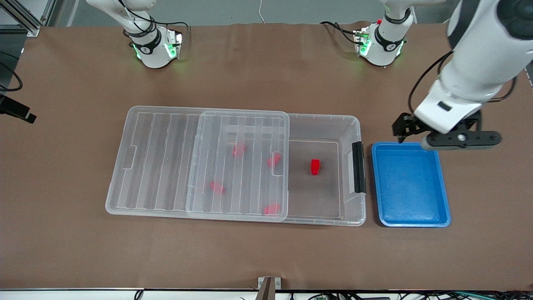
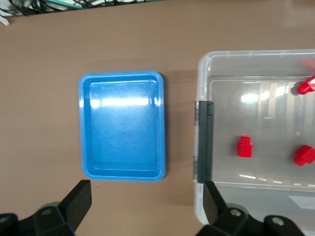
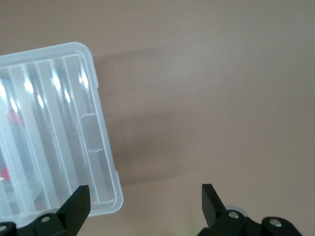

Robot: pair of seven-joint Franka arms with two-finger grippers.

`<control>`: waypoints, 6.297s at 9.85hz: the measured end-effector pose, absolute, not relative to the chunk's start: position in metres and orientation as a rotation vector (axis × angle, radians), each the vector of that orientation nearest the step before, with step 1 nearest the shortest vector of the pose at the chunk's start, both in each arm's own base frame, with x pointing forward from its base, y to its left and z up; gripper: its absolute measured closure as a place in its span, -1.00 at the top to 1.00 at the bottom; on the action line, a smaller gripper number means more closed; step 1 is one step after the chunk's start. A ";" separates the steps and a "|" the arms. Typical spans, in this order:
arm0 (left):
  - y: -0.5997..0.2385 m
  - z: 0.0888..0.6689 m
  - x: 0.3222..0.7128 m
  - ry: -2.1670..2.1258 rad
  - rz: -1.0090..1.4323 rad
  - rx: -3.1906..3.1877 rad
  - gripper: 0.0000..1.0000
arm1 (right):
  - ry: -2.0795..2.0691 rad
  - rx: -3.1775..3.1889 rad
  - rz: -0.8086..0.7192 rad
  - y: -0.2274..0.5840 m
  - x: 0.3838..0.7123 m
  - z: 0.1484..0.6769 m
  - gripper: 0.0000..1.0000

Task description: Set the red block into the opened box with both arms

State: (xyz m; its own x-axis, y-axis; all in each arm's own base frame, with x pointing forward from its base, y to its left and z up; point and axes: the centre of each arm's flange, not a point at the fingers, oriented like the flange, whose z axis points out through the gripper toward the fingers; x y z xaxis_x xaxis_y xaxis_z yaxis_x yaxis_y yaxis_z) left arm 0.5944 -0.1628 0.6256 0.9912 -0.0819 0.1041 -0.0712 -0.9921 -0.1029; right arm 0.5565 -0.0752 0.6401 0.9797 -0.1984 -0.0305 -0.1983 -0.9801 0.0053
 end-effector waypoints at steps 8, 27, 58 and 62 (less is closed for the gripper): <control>-0.057 0.677 0.517 0.092 -0.009 -3.094 1.00 | -0.302 3.124 -0.058 -0.069 0.555 0.643 1.00; -0.057 0.668 0.516 0.087 0.019 -3.128 1.00 | 0.053 3.186 -0.084 -0.059 0.579 0.582 0.30; -0.050 0.669 0.518 0.065 0.010 -3.130 1.00 | -0.217 3.093 -0.085 0.103 0.593 0.509 0.50; -0.050 0.670 0.518 0.067 0.009 -3.130 1.00 | -0.442 3.079 -0.055 -0.004 0.526 0.625 1.00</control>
State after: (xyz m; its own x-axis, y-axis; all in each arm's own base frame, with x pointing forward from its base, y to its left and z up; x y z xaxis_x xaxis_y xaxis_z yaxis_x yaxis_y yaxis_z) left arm 0.5175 -0.0501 0.6698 0.9991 -0.0425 -0.0057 -0.0426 -0.9990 -0.0109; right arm 0.5265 -0.0036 0.6247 0.9590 -0.2816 -0.0306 -0.2805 -0.9592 0.0355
